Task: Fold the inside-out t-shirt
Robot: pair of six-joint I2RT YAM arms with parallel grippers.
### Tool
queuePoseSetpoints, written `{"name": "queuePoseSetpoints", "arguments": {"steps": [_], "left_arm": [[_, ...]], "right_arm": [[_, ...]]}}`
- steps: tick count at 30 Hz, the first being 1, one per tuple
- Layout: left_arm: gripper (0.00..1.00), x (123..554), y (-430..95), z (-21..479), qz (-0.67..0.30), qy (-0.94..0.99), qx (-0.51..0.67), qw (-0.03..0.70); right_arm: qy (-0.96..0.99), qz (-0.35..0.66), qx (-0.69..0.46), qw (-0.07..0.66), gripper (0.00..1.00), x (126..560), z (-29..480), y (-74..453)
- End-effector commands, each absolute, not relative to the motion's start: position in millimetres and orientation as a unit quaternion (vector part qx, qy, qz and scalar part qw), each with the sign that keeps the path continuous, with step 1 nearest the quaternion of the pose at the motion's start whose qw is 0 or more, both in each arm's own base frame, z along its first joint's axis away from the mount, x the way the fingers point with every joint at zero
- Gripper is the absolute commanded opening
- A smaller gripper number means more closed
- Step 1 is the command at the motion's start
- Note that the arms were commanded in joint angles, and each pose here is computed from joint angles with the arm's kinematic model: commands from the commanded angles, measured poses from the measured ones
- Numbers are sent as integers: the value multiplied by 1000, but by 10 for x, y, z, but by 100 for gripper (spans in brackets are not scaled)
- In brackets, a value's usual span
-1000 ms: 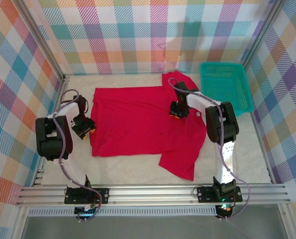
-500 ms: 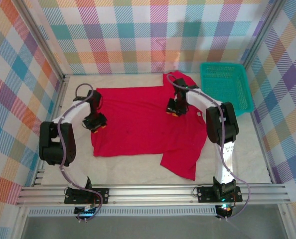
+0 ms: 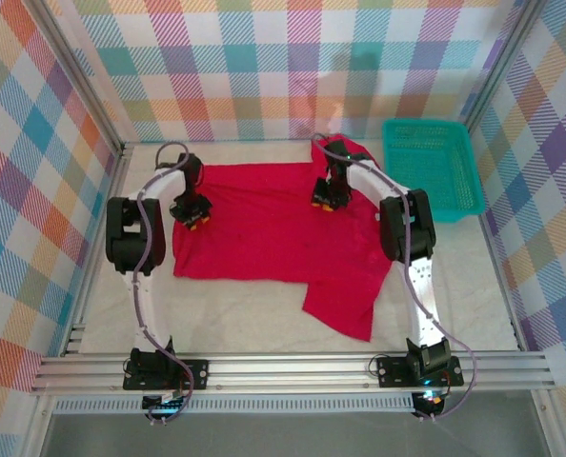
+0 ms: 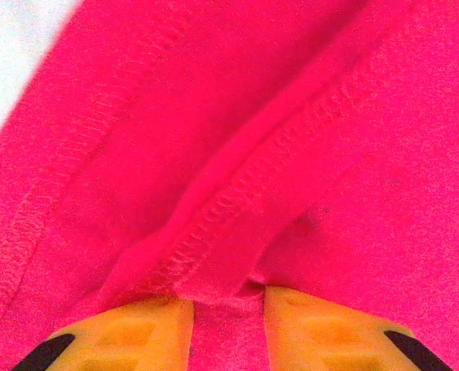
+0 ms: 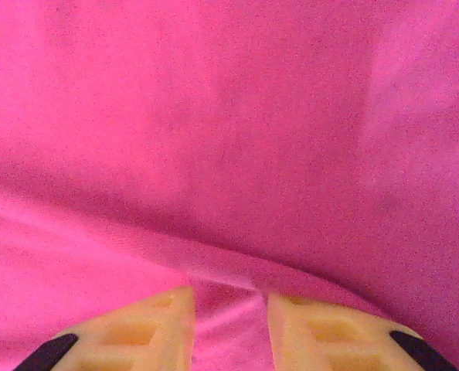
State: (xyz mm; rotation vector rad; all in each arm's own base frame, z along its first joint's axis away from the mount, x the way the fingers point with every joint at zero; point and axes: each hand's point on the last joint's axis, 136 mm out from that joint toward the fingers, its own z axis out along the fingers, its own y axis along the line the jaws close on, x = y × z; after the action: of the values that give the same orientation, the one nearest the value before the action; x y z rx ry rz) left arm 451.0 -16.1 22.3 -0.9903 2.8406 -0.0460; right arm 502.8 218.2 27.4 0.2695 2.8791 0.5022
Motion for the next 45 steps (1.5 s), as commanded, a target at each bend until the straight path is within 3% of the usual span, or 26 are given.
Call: {"name": "queuePoseSetpoints", "arguments": {"steps": [1, 5, 9, 15, 19, 23, 31, 38, 45], "left_arm": [[31, 4672, 97, -33, 10, 938, -343, 54], [31, 4806, 310, 113, 15, 933, -354, 65], [37, 4665, 496, 564, 47, 931, -348, 97], [42, 3871, 307, 895, 71, 945, -308, 82], [41, 3258, 157, 710, 88, 951, -292, 50], [42, 3048, 69, 510, 86, 953, -290, 34], [41, 3226, 266, 344, 164, 946, -277, 34], [38, 3517, 270, 440, 159, 947, -272, 66], [25, 3565, 326, 378, 174, 947, -265, 61]], "right_arm": [[986, 116, 93, 80, 33, 5131, -133, 1943], [987, 115, 80, 83, 33, 5294, -47, 1968], [983, 149, 63, 89, 33, 5272, 200, 2123], [975, 198, 26, 93, 36, 5013, 678, 2443], [973, 210, 9, 90, 37, 4759, 790, 2616], [972, 223, 1, 75, 37, 4570, 731, 2745], [974, 223, 0, 45, 37, 4365, 540, 2739], [975, 221, 1, 26, 37, 4190, 392, 2681], [976, 218, 3, 18, 37, 4180, 302, 2673]]}}
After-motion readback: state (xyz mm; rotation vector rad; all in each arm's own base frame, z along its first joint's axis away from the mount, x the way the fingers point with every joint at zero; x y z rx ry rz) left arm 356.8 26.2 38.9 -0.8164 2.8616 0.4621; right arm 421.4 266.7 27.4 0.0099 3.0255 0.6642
